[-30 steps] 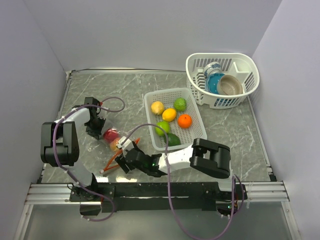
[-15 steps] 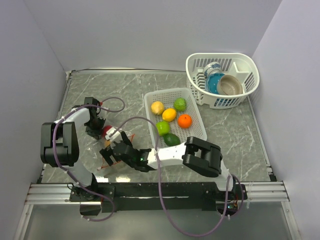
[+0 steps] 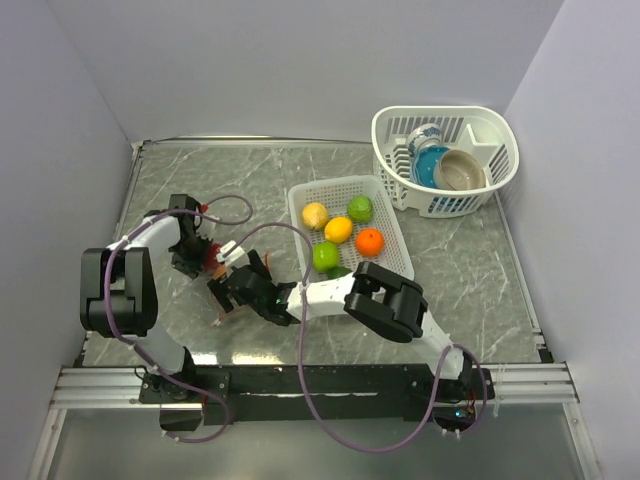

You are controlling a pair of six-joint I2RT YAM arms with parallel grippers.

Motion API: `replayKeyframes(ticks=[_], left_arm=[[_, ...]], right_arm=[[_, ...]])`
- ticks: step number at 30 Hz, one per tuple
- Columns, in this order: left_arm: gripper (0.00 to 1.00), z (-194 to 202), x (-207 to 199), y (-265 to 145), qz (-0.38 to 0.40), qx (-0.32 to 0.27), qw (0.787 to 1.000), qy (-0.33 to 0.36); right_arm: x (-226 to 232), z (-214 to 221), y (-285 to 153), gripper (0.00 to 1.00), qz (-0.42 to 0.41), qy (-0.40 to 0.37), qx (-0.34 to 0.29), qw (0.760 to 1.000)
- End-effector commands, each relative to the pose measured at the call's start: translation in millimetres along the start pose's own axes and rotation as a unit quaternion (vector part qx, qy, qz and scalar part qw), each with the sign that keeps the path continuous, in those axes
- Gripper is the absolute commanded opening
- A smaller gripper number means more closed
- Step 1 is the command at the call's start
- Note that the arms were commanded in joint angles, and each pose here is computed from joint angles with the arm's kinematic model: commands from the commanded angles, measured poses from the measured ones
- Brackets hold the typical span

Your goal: Open the zip-top bag and remove the fake food

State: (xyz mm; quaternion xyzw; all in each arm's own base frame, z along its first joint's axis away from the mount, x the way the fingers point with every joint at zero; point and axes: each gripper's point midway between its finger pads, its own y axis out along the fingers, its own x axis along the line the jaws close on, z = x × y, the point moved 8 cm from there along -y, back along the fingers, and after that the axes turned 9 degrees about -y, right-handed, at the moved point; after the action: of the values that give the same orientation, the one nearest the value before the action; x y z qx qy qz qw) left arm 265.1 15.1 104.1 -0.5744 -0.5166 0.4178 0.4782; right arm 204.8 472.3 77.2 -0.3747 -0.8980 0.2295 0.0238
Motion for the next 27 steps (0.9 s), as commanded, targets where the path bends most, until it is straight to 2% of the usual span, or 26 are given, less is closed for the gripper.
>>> replayKeyframes(ticks=[1,8,17,19,27], left_arm=[[0.01,-6,-13,-15,0.024,-0.02,0.999,0.022],[0.01,2,-28,-7,0.046,-0.003,0.998,0.038],[0.01,13,-30,-4,0.059,0.008,0.997,0.045],[0.01,12,-25,-3,0.038,0.001,0.998,0.044],[0.01,10,9,12,-0.077,-0.008,0.997,0.021]], right_arm=[[8,-29,1,1.0,-0.017,0.015,-0.037,0.999],[9,-36,-2,0.98,-0.027,0.022,-0.052,0.998],[-1,-31,-14,0.64,-0.023,0.028,-0.065,0.997],[-6,-34,-21,0.58,-0.015,0.029,-0.066,0.997],[-35,-36,-80,0.57,0.001,0.056,-0.085,0.995]])
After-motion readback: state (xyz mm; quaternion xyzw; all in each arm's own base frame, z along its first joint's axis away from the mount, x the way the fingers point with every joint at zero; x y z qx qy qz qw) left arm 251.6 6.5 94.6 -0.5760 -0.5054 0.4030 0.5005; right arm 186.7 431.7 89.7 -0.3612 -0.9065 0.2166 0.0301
